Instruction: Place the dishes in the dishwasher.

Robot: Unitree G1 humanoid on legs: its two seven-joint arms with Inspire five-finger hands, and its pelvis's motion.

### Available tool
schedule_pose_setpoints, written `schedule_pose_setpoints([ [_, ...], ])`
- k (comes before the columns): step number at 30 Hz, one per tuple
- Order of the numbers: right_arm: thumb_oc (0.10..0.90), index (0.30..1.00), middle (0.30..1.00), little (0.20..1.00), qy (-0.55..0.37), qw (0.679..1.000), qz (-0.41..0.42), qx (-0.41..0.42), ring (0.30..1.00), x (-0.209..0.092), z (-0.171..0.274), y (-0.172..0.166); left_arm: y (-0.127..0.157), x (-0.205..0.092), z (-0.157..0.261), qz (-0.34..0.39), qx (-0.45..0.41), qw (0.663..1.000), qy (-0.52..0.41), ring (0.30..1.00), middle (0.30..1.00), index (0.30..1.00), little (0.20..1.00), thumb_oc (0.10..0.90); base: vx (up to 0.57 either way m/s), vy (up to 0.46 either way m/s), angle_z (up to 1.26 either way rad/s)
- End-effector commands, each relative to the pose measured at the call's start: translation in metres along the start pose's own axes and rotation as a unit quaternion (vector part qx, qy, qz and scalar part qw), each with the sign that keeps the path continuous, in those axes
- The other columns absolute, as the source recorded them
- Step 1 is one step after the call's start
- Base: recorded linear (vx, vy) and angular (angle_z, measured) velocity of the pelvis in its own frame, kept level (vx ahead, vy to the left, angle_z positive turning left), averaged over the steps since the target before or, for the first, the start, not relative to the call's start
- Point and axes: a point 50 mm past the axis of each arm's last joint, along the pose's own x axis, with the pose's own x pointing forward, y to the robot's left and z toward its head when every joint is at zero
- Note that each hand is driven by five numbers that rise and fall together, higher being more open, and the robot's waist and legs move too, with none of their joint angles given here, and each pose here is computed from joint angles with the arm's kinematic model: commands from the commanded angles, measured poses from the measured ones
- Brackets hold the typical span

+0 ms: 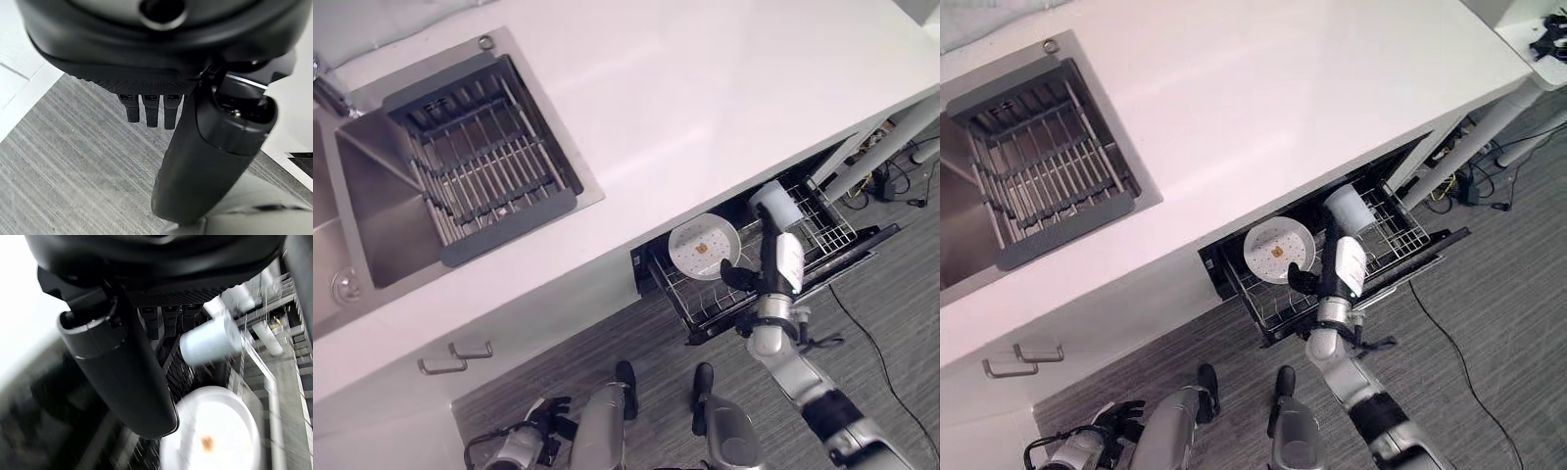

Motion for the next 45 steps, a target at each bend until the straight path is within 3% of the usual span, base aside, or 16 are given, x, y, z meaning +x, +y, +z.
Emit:
schedule_pose_setpoints([
  [1,0.8,0.9,0.9,0.9,-0.094,0.984,-0.104,0.106,0.9,0.013,0.028,-0.041,-0.022,-0.005,-0.022,-0.021,-0.009,1.0,0.015,0.9,0.9,0.9,0.9,0.8,0.0,0.035,-0.18],
  [4,0.8,0.9,0.9,0.9,-0.126,0.95,-0.211,0.191,0.9,-0.006,0.026,-0.085,-0.029,-0.009,-0.035,-0.025,-0.029,0.999,0.023,0.9,0.9,0.9,0.9,0.8,0.01,0.044,-0.27],
  [11,0.8,0.9,0.9,0.9,-0.101,0.871,-0.413,0.247,0.9,-0.03,-0.003,-0.135,-0.029,-0.01,-0.037,-0.038,-0.034,0.998,0.023,0.9,0.9,0.9,0.9,0.8,0.0,0.02,-0.15],
  [16,0.8,0.9,0.9,0.9,0.04,0.817,-0.497,0.288,0.9,-0.049,-0.057,-0.155,-0.026,-0.009,-0.034,-0.047,-0.032,0.998,0.028,0.9,0.9,0.9,0.9,0.8,0.05,0.004,-0.06],
  [19,0.8,0.9,0.9,0.9,0.204,0.771,-0.52,0.307,0.9,-0.071,-0.117,-0.163,-0.026,-0.006,-0.028,-0.058,-0.019,0.998,0.031,0.9,0.9,0.9,0.9,0.8,0.07,-0.033,-0.01],
  [20,0.8,0.9,0.9,0.9,0.261,0.747,-0.518,0.326,0.9,-0.079,-0.133,-0.157,-0.028,-0.006,-0.026,-0.061,-0.012,0.998,0.031,0.9,0.9,0.9,0.9,0.8,0.02,-0.038,0.06],
  [21,0.8,0.9,0.9,0.9,0.265,0.744,-0.516,0.332,0.9,-0.08,-0.135,-0.156,-0.028,-0.006,-0.026,-0.061,-0.011,0.998,0.031,0.9,0.9,0.9,0.9,0.8,0.01,-0.035,0.09],
  [22,0.8,0.9,0.9,0.9,0.281,0.711,-0.512,0.391,0.9,-0.083,-0.145,-0.149,-0.03,-0.006,-0.027,-0.062,-0.006,0.998,0.03,0.9,0.9,0.9,0.9,0.8,0.02,-0.029,0.05],
  [23,0.8,0.9,0.9,0.9,0.306,0.698,-0.492,0.421,0.9,-0.094,-0.158,-0.136,-0.031,-0.006,-0.026,-0.065,0.002,0.997,0.033,0.9,0.9,0.9,0.9,0.8,0.03,-0.033,0.03],
  [31,0.8,0.9,0.9,0.9,0.358,0.678,-0.323,0.555,0.9,-0.095,-0.163,-0.069,-0.039,-0.007,-0.032,-0.075,0.007,0.996,0.046,0.9,0.9,0.9,0.9,0.8,0.04,0.02,0.13],
  [34,0.8,0.9,0.9,0.9,0.41,0.614,-0.271,0.617,0.9,-0.104,-0.165,-0.039,-0.041,-0.007,-0.036,-0.079,-0.005,0.996,0.05,0.9,0.9,0.9,0.9,0.8,0.05,0.05,0.09],
  [37,0.8,0.9,0.9,0.9,0.421,0.602,-0.252,0.63,0.9,-0.105,-0.165,-0.032,-0.041,-0.008,-0.036,-0.081,-0.007,0.995,0.05,0.9,0.9,0.9,0.9,0.8,0.03,0.052,0.11],
  [38,0.8,0.9,0.9,0.9,0.437,0.576,-0.224,0.653,0.9,-0.105,-0.163,-0.019,-0.043,-0.008,-0.038,-0.085,-0.011,0.995,0.054,0.9,0.9,0.9,0.9,0.8,0.06,0.089,0.2],
  [45,0.8,0.9,0.9,0.9,0.469,0.555,-0.149,0.671,0.9,-0.101,-0.156,0.003,-0.049,-0.011,-0.05,-0.1,0.007,0.992,0.072,0.9,0.9,0.9,0.9,0.8,0.06,0.064,0.16],
])
